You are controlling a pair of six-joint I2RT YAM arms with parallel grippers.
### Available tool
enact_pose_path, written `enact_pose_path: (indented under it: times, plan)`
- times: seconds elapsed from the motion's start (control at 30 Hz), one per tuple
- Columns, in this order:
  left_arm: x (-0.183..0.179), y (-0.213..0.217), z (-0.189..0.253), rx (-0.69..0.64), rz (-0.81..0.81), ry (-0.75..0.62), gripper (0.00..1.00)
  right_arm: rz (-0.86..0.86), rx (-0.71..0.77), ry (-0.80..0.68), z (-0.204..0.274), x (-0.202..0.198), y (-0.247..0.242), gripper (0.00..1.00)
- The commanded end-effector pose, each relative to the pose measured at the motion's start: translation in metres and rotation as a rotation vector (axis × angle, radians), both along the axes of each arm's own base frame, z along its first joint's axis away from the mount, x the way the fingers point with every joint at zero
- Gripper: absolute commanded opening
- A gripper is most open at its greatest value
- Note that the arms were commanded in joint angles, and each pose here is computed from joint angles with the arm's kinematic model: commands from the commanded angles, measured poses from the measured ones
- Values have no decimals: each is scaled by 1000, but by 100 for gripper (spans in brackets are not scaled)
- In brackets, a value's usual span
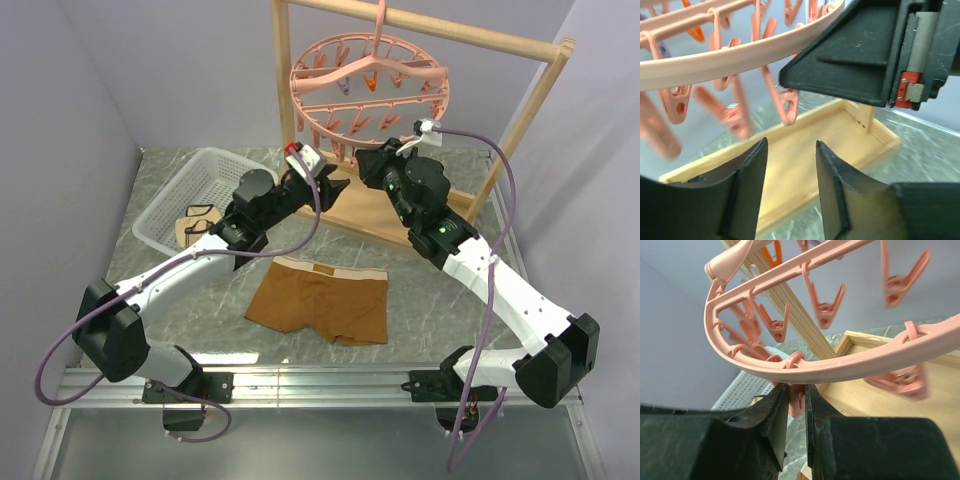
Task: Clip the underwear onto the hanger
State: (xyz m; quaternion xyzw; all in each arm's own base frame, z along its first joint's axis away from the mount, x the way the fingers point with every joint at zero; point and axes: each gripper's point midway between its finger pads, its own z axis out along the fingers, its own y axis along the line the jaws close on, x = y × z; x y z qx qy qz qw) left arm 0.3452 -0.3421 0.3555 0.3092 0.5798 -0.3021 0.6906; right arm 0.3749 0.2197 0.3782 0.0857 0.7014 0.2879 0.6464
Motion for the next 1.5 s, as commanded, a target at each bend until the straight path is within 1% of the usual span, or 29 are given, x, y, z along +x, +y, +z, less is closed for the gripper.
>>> enact_pose_path:
  times: [0.0, 0.07, 0.17, 0.4, 0.63, 1.03, 1.13, 1.17, 1.23, 1.27, 1.3, 1.33, 1.37, 1.43, 1.47]
  plan:
    - [-13, 3, 3, -42, -111, 94, 51, 44, 24, -76, 19, -7, 2, 0]
    - [-13, 3, 6, -65, -147, 119, 53, 73, 26, -84, 18, -8, 6, 0]
    - [-17, -3, 13, -85, -215, 115, 55, 113, 24, -106, 19, -9, 11, 0]
    - [-19, -10, 28, -149, -317, 147, 56, 179, -17, -162, 19, -14, 18, 0]
    - [-8, -13, 35, -175, -314, 155, 51, 226, -18, -180, 17, -19, 24, 0]
    - [0, -18, 48, -190, -315, 82, 43, 285, -22, -196, 15, -29, 29, 0]
    - [1, -20, 52, -186, -325, 61, 35, 291, -20, -198, 15, -30, 30, 0]
    - [0, -21, 53, -184, -333, 57, 26, 290, -16, -198, 15, -30, 29, 0]
    - [2, -23, 50, -177, -337, 62, 15, 280, -12, -194, 15, -29, 28, 0]
    - [1, -23, 48, -173, -339, 69, 4, 274, -7, -193, 16, -29, 28, 0]
    - [1, -22, 47, -171, -339, 70, 0, 253, -3, -190, 18, -26, 24, 2]
    - [1, -23, 44, -168, -338, 72, 0, 245, -1, -175, 17, -26, 23, 7]
    - [0, -22, 38, -162, -336, 79, 0, 249, 4, -165, 18, -27, 24, 17]
    - [1, -19, 33, -151, -312, 74, 0, 248, 0, -156, 20, -30, 22, 30]
    - [1, -19, 30, -146, -303, 71, 0, 249, 14, -153, 20, -32, 21, 43]
